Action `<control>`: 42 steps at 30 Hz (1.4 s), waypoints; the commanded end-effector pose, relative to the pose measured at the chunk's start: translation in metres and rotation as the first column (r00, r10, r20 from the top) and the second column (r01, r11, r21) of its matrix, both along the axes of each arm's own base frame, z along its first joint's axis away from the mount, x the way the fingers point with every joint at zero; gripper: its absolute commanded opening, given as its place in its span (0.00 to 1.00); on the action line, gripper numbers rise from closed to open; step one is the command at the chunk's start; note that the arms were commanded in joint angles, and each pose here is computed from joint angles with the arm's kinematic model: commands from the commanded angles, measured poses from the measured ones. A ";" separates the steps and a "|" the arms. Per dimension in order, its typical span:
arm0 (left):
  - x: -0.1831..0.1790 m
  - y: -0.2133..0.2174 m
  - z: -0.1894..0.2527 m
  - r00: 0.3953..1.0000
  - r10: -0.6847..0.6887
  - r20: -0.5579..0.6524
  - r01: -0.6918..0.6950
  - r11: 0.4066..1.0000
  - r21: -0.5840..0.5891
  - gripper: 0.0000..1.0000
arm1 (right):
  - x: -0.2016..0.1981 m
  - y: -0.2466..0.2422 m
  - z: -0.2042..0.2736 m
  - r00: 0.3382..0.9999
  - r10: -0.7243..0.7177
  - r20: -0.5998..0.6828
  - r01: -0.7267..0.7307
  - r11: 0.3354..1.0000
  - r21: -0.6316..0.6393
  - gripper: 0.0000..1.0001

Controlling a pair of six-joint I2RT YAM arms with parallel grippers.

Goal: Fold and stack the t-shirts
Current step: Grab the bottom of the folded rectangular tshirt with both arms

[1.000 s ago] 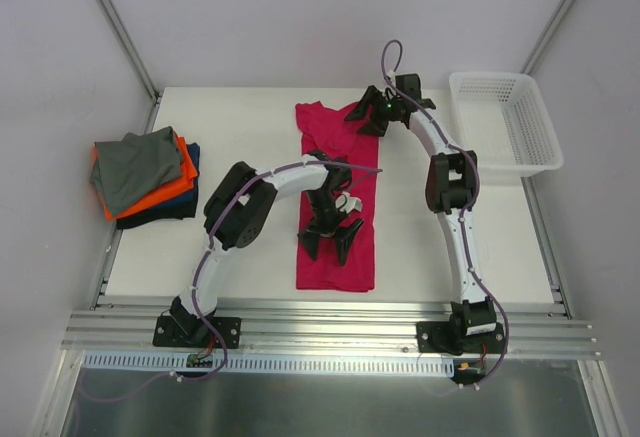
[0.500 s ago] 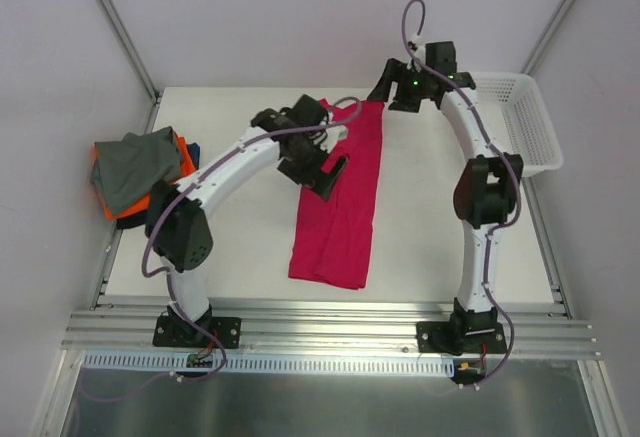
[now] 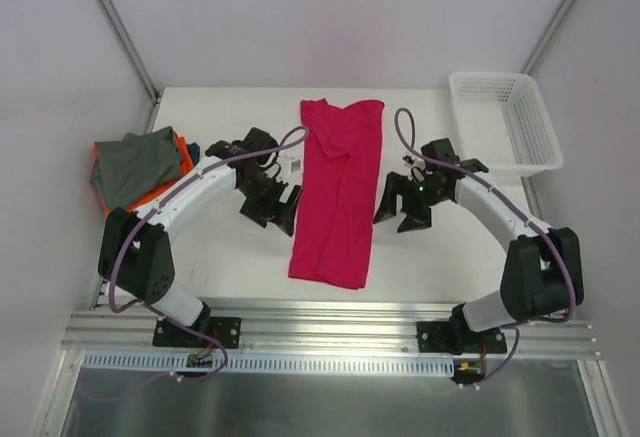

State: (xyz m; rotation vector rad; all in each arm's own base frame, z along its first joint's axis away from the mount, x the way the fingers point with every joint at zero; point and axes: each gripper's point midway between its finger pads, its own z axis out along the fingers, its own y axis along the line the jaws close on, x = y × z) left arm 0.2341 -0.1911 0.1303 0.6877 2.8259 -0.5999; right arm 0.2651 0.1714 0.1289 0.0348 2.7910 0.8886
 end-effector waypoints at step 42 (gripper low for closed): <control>-0.058 -0.017 -0.085 0.761 0.363 -0.537 -0.551 0.799 -0.241 0.68 | -0.096 0.056 -0.087 0.862 -0.241 -0.445 0.328 0.936 0.129 0.63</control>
